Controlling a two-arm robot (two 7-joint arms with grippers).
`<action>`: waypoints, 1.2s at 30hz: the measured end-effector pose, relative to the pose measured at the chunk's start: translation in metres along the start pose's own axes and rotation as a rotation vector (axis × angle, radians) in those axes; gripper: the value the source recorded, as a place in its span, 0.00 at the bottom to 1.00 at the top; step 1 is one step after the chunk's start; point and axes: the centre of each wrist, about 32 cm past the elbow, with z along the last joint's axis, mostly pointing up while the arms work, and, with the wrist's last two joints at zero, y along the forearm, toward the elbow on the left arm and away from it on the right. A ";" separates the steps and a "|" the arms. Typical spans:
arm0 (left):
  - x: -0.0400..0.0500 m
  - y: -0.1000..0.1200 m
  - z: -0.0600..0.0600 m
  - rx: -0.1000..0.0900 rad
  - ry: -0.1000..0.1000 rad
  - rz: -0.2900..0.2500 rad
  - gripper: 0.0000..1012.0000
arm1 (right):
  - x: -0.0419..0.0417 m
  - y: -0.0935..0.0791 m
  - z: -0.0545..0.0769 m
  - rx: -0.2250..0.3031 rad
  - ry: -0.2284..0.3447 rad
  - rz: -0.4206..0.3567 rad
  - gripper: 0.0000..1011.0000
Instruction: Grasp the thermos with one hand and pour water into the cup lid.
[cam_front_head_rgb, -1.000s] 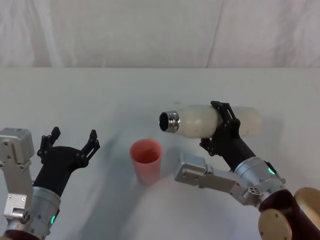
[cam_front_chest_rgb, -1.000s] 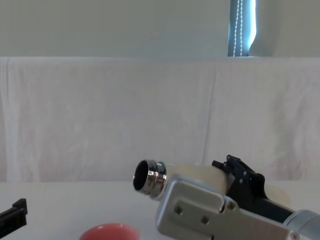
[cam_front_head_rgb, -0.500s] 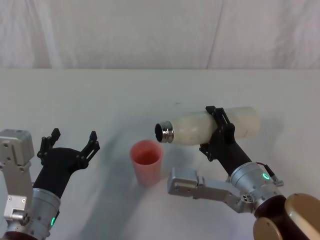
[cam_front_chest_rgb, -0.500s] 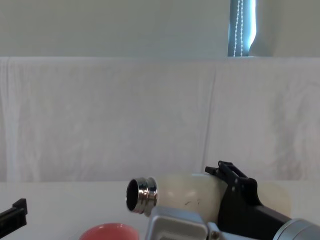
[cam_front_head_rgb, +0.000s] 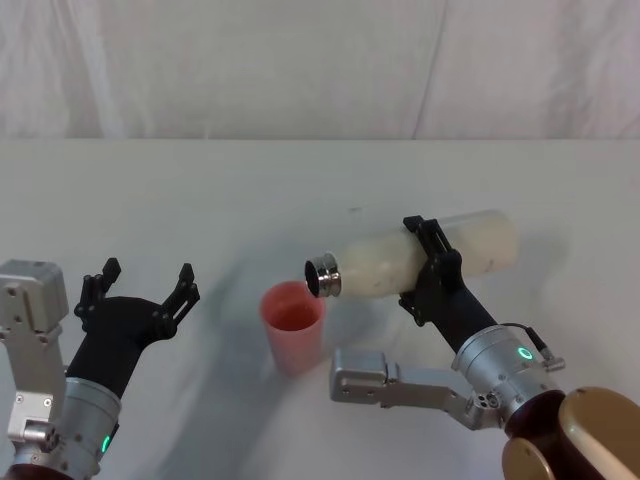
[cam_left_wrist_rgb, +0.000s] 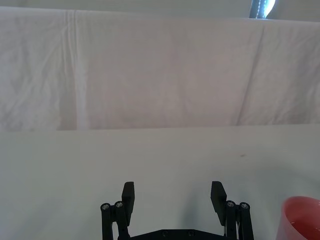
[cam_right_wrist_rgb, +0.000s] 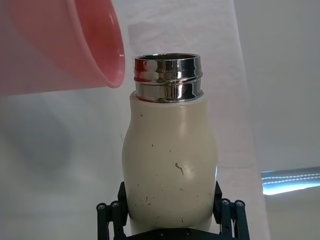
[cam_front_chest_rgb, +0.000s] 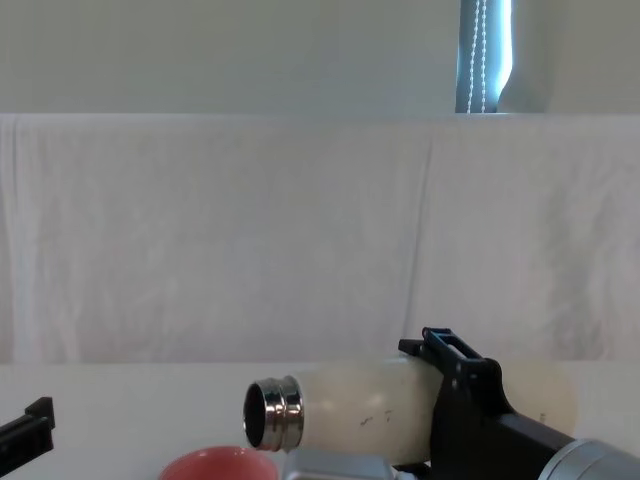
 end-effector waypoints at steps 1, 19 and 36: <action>0.0000 0.000 0.000 0.000 0.000 0.000 0.99 | 0.0002 0.000 0.000 0.001 -0.008 0.003 0.95; 0.0000 0.000 0.000 0.000 0.000 0.000 0.99 | 0.0108 0.000 0.003 0.019 -0.072 0.008 0.95; 0.0000 0.000 0.000 0.000 0.000 0.000 0.99 | 0.0184 0.000 0.001 0.027 -0.128 0.022 0.95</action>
